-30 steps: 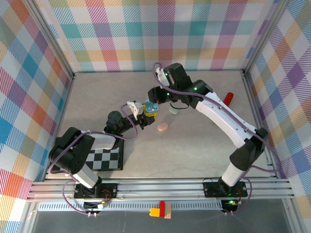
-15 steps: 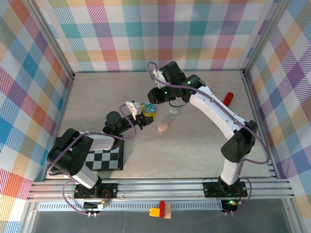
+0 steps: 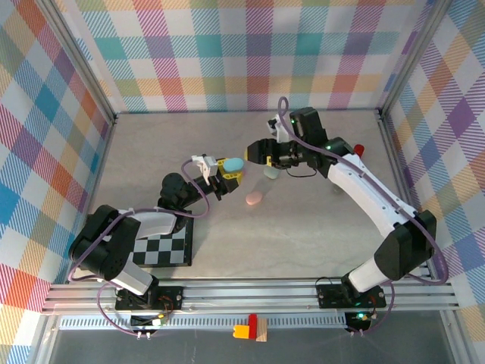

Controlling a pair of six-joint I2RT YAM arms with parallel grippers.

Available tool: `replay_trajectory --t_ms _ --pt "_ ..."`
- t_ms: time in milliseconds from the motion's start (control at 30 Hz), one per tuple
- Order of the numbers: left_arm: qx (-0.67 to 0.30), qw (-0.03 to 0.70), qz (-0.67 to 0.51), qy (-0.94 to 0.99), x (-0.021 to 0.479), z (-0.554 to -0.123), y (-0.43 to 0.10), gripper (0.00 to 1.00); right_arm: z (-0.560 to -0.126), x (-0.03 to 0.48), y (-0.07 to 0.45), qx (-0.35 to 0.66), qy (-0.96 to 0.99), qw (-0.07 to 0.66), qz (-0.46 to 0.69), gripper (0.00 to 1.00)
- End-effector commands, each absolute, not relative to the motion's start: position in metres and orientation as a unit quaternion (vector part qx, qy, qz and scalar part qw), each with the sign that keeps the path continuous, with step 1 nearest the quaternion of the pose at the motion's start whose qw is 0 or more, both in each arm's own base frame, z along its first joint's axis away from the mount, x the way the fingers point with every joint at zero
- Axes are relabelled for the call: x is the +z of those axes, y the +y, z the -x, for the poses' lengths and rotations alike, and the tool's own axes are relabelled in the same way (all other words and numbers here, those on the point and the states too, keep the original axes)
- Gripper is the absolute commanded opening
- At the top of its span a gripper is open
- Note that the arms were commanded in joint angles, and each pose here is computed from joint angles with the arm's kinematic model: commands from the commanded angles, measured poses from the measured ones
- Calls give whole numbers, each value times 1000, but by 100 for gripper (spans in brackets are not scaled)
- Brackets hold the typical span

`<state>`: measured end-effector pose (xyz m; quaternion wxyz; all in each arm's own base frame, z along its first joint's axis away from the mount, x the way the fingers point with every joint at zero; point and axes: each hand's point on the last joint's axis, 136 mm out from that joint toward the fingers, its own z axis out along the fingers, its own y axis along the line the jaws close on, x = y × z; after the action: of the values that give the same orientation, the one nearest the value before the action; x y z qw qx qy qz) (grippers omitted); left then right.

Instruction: Insert the wireless bluetooth earbuds into the charging case

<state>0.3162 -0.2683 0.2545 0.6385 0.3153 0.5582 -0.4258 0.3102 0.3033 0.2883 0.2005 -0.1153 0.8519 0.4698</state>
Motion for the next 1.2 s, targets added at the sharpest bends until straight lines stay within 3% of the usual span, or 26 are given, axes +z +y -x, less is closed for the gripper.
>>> replay_trajectory --t_ms 0,433,767,867,1033,1167 --pt "-436 670 -322 508 296 -310 -264 41 -287 315 330 574 792 145 146 65" --pt "-453 669 -329 490 313 -297 -264 41 -287 311 348 654 740 84 131 58" --pt "-459 663 -334 489 312 -295 -265 43 -291 304 348 654 742 86 123 25" --pt "-460 660 -334 491 310 -294 -265 51 -294 300 342 647 747 100 118 22" --pt "-462 649 -351 493 299 -285 -266 76 -304 285 322 626 762 140 88 21" --pt "-467 625 -370 505 282 -277 -268 89 -316 252 289 592 787 172 29 19"
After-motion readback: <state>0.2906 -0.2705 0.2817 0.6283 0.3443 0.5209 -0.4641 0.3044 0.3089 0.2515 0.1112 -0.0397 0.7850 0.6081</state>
